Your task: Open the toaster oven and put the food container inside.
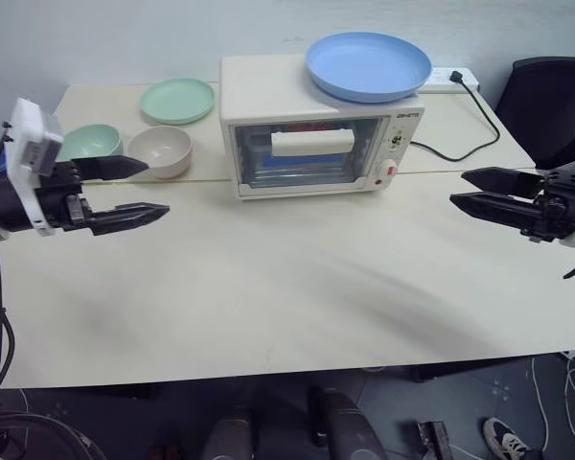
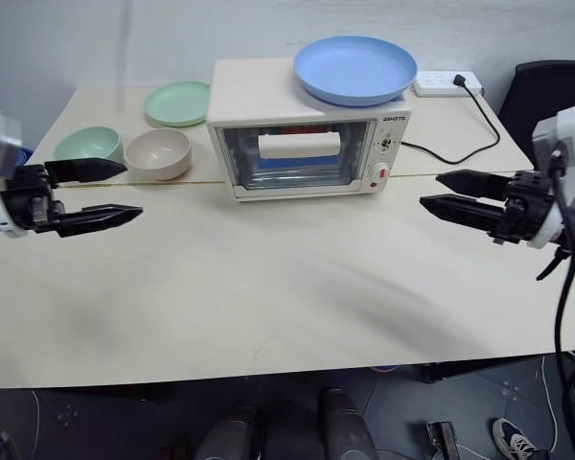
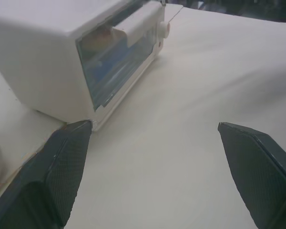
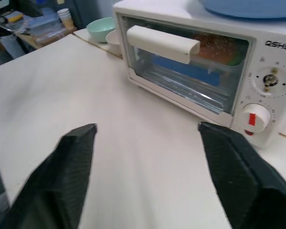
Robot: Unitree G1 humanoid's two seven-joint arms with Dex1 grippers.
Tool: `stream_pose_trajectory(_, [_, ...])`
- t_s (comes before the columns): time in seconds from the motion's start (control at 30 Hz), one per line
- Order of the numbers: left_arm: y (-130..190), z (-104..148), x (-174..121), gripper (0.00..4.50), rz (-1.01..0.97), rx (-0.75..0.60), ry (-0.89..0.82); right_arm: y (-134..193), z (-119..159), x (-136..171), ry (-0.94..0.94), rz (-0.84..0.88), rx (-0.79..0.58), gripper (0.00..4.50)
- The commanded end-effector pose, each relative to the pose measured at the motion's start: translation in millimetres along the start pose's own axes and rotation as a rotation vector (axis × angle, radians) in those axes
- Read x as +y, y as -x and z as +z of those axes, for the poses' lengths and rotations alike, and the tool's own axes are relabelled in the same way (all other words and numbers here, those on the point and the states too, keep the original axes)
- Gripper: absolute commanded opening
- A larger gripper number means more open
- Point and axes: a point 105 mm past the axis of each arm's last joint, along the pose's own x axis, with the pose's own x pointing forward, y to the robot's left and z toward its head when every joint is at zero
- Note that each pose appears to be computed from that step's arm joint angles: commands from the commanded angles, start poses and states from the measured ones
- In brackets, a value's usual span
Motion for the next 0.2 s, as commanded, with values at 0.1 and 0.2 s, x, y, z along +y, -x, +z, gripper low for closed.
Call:
stream_pose_trajectory(0.1, [11.8, 17.8, 0.1, 4.5, 0.019, -0.039, -0.035, 0.1, 8.2, -3.3, 0.089, -0.028, -0.001, 4.48])
stream_pose_trajectory(0.2, [12.5, 15.7, -1.5, 4.5, 0.029, -0.038, -0.047, -3.6, 1.6, -11.4, 0.135, -0.087, 0.008, 4.48])
